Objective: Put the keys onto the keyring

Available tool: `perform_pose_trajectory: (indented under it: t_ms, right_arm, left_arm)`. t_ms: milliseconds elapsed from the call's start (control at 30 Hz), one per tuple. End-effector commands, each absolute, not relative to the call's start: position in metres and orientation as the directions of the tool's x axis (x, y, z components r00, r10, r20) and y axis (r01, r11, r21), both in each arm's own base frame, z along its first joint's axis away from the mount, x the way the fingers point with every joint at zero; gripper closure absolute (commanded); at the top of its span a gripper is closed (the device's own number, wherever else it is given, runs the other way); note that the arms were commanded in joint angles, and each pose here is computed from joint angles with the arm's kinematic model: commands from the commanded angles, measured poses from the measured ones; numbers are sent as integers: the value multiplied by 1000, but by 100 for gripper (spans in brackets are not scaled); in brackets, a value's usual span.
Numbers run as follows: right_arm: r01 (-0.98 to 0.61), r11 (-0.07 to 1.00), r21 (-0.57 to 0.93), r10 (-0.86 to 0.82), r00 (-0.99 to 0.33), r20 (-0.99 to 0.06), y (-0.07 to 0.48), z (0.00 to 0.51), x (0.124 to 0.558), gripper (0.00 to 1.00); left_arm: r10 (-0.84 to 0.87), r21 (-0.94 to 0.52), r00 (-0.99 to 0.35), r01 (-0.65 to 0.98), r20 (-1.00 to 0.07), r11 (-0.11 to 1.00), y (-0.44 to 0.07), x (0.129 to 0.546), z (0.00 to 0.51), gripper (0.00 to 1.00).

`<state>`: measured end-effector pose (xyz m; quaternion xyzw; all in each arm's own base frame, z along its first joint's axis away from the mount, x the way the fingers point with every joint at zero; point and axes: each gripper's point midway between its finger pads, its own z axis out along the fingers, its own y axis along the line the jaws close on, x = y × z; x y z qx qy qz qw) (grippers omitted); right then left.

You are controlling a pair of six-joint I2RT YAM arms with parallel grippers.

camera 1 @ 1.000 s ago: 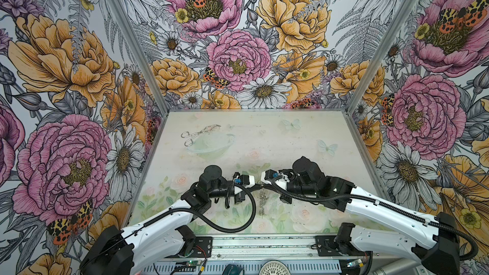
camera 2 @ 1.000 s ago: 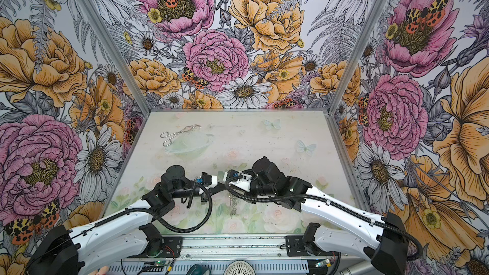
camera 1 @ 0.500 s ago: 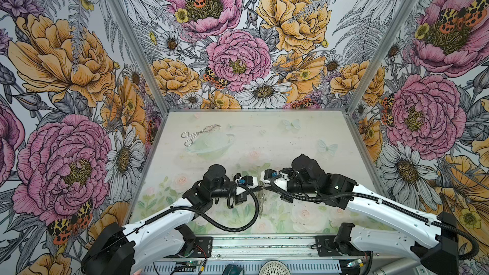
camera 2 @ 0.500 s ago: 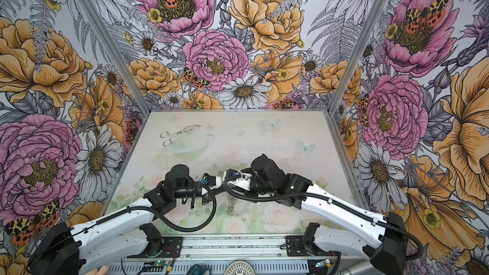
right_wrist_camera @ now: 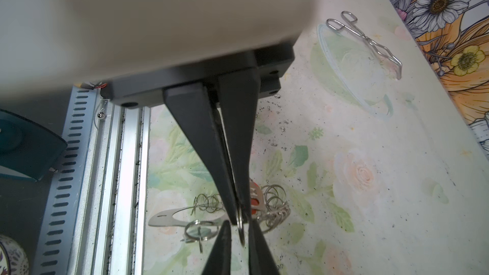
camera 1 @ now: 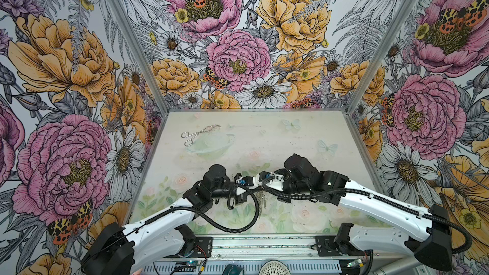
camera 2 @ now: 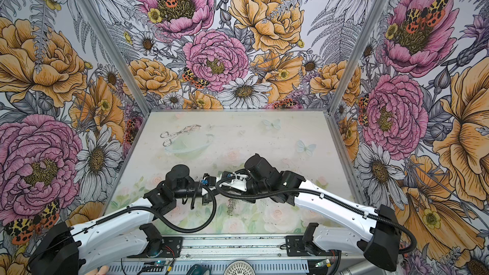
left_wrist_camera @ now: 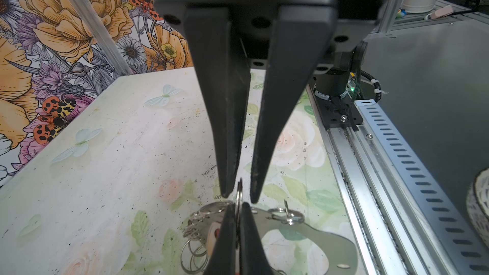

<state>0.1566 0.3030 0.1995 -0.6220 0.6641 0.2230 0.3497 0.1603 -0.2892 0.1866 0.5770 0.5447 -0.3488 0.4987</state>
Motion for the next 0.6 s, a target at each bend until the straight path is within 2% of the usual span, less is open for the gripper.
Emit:
perform_pose_trajectory:
  t_ms: [0, 333, 433, 567]
  right_arm:
    - [-979, 128, -161, -660, 37, -750, 308, 211, 159, 86]
    - [-976, 143, -164, -664, 28, -747, 308, 212, 163, 100]
    - [-972, 160, -171, -665, 21, -746, 307, 212, 165, 100]
    - [-966, 206, -157, -635, -10, -773, 305, 223, 171, 100]
  left_arm:
    - [253, 233, 205, 969, -945, 85, -292, 160, 202, 100]
    - [255, 234, 206, 968, -945, 86, -292, 160, 202, 100]
    - [255, 235, 206, 968, -945, 88, -292, 160, 202, 99]
    - [261, 231, 200, 968, -944, 94, -292, 161, 200, 93]
